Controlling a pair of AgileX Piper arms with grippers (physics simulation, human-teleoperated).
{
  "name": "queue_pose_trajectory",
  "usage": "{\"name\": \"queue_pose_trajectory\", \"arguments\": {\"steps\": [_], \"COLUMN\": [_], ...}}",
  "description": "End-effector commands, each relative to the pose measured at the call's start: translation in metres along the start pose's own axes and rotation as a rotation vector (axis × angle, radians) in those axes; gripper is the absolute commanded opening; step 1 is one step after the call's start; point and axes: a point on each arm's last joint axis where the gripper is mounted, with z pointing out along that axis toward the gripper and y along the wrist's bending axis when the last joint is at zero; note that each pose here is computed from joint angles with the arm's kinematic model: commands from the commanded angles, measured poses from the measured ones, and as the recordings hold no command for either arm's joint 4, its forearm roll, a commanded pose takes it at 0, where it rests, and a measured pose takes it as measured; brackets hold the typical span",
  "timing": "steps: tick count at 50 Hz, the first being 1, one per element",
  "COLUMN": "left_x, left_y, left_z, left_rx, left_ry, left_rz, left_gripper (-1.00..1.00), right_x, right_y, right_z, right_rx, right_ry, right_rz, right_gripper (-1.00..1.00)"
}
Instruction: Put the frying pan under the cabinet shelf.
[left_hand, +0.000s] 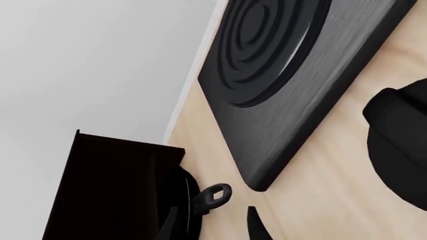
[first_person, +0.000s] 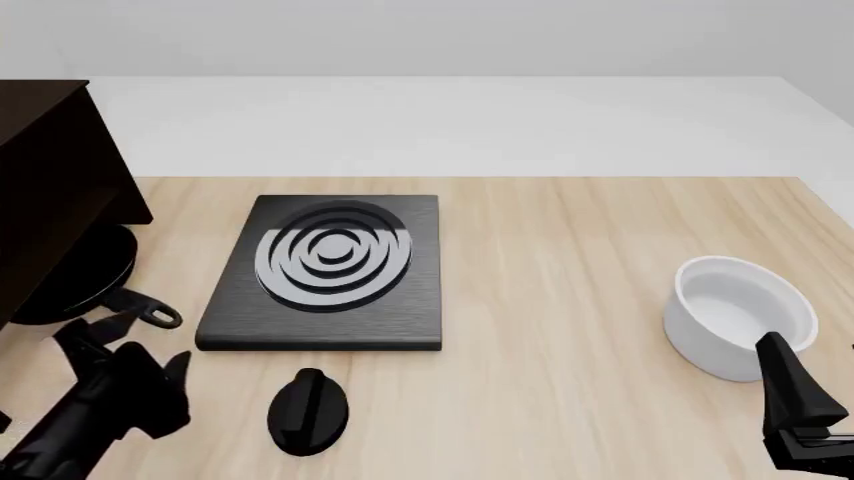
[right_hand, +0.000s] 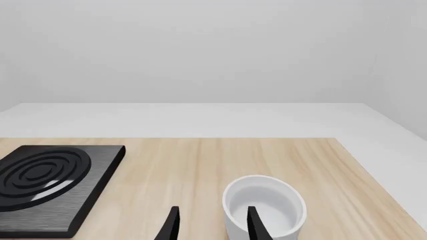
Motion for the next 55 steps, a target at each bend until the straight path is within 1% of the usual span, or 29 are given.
{"name": "queue_pose_trajectory", "arguments": {"steps": [1,11,22,25,33,34,35,37,42,55], "left_x": [-0.006,-0.01,-0.019,-0.019,-0.024,-0.024,-0.029,-0.027,-0.03,-0.033], "left_y": [-0.002,-0.006,0.002,0.0,0.005,0.006,0.01,0.008,0.011,0.012], "left_z": [0.0,0.0,-0.01,-0.009,-0.015,-0.017,-0.025,-0.022,-0.028,-0.034], "left_rx": [0.014,0.037,0.04,0.049,0.053,0.051,0.055,0.062,0.062,0.079], "left_ry": [-0.031,-0.053,-0.085,-0.088,-0.106,-0.109,-0.125,-0.118,-0.129,-0.149], "left_rz": [-0.005,-0.012,-0.021,-0.023,-0.028,-0.032,-0.069,-0.031,-0.034,-0.029], "left_gripper": [1.0,1.0,1.0,1.0,1.0,1.0,1.0,1.0,1.0,1.0], "right_x": [0.0,0.0,0.0,0.0,0.0,0.0,0.0,0.0,0.0,0.0], "right_y": [0.0,0.0,0.0,0.0,0.0,0.0,0.0,0.0,0.0,0.0], "right_z": [0.0,0.0,0.0,0.0,0.0,0.0,0.0,0.0,0.0,0.0], "right_rx": [0.0,0.0,0.0,0.0,0.0,0.0,0.0,0.0,0.0,0.0], "right_ry": [0.0,0.0,0.0,0.0,0.0,0.0,0.0,0.0,0.0,0.0], "right_rz": [0.0,0.0,0.0,0.0,0.0,0.0,0.0,0.0,0.0,0.0], "right_gripper": [1.0,1.0,1.0,1.0,1.0,1.0,1.0,1.0,1.0,1.0]}}
